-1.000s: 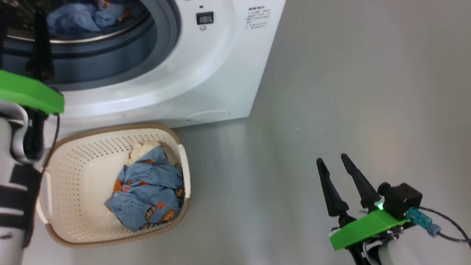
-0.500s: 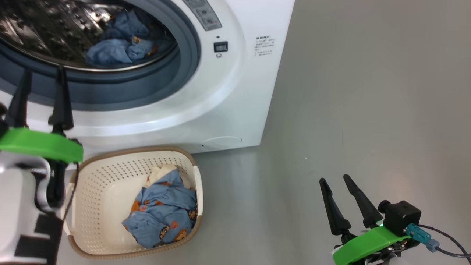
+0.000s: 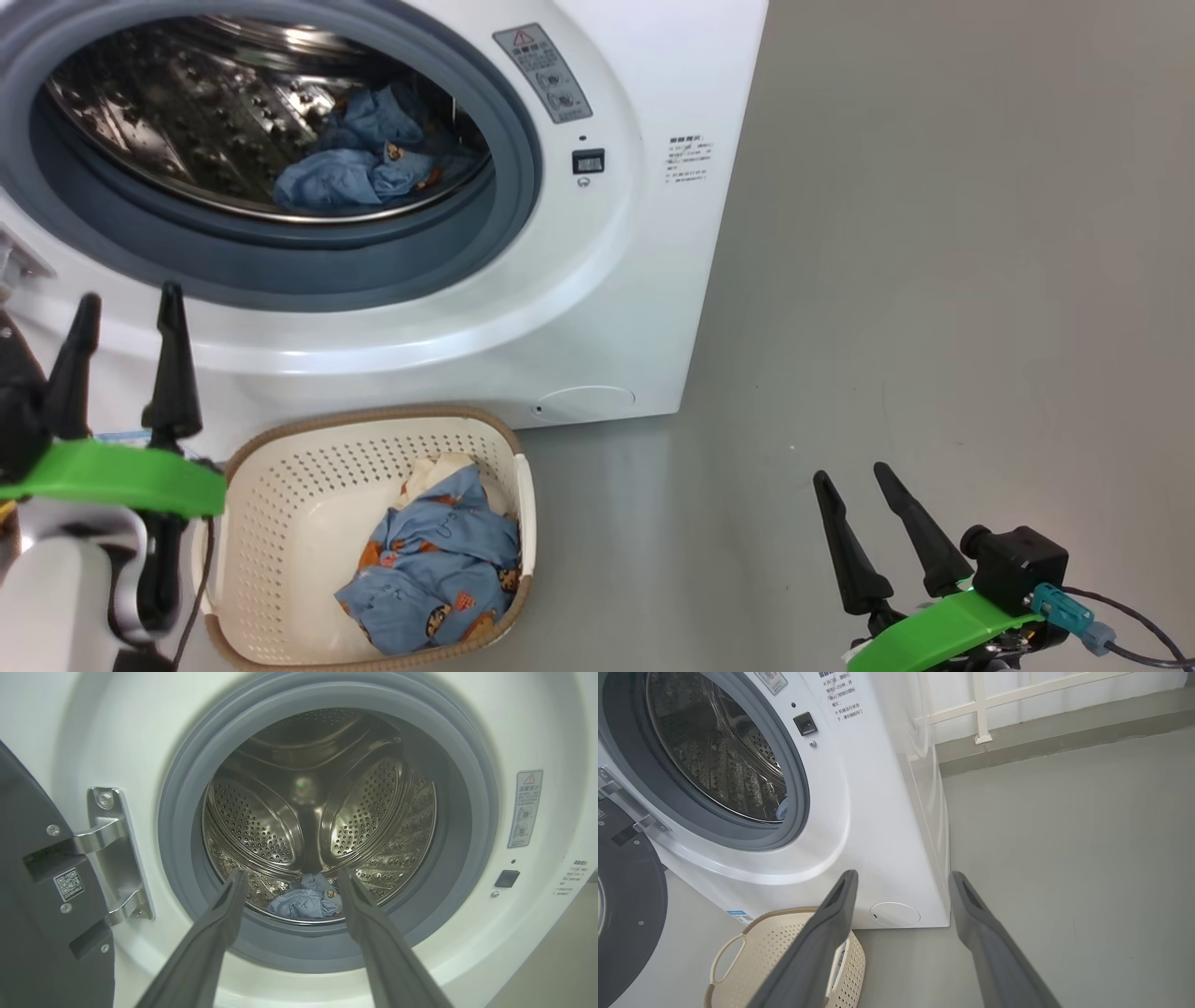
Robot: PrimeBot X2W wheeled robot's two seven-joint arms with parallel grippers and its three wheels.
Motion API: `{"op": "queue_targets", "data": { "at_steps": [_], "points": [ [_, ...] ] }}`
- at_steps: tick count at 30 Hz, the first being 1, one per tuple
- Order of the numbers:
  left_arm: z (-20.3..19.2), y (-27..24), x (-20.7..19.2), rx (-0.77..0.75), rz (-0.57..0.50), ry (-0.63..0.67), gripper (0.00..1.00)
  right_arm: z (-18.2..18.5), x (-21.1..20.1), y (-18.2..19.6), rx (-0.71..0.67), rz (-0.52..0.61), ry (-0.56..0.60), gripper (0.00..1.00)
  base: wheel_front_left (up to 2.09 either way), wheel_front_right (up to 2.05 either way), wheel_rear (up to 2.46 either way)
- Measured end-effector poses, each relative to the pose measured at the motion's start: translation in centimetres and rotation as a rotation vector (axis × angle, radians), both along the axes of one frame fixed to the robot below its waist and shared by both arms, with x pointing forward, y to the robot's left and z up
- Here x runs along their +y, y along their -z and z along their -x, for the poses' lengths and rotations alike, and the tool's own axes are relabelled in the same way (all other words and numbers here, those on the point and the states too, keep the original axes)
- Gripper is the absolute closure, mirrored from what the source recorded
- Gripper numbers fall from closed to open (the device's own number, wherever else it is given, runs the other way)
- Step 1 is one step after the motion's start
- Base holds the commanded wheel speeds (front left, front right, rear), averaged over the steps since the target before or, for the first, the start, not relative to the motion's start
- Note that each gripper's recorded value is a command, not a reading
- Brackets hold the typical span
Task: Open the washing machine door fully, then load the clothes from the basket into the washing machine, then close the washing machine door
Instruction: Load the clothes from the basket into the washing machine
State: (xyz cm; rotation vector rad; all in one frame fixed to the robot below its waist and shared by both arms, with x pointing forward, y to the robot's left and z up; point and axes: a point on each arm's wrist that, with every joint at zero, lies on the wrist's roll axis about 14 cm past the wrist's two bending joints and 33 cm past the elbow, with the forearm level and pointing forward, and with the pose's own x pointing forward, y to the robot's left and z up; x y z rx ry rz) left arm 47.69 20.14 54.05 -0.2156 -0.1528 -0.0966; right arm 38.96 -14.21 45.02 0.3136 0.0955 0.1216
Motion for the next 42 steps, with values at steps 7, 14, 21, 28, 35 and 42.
{"op": "queue_targets", "data": {
  "at_steps": [7, 14, 21, 28, 35, 42],
  "points": [
    [2.5, 1.0, 0.4, 0.022, -0.011, -0.016, 0.00, 0.9, -0.2, -0.1, 0.001, 0.001, 0.005, 0.00, 0.00, 0.00, 0.00],
    [5.0, 2.6, 0.8, 0.063, -0.023, -0.031, 0.00, 1.1, -0.5, -1.0, -0.024, 0.002, 0.016, 0.00, 0.00, 0.00, 0.00],
    [7.4, 3.8, 1.9, 0.095, -0.007, -0.080, 0.00, 1.8, -0.7, -1.0, -0.024, 0.021, 0.016, 0.00, 0.00, 0.00, 0.00],
    [9.2, 4.6, 2.5, 0.118, -0.024, -0.107, 0.00, 2.0, -0.7, -1.3, -0.034, 0.020, 0.017, 0.00, 0.00, 0.00, 0.00],
    [10.8, 5.0, 2.6, 0.129, -0.041, -0.127, 0.00, 2.4, -0.6, -1.2, -0.031, 0.031, 0.014, 0.00, 0.00, 0.00, 0.00],
    [11.8, 5.7, 2.4, 0.149, -0.052, -0.135, 0.00, 2.4, -0.8, -1.4, -0.038, 0.043, 0.017, 0.00, 0.00, 0.00, 0.00]
  ]
}}
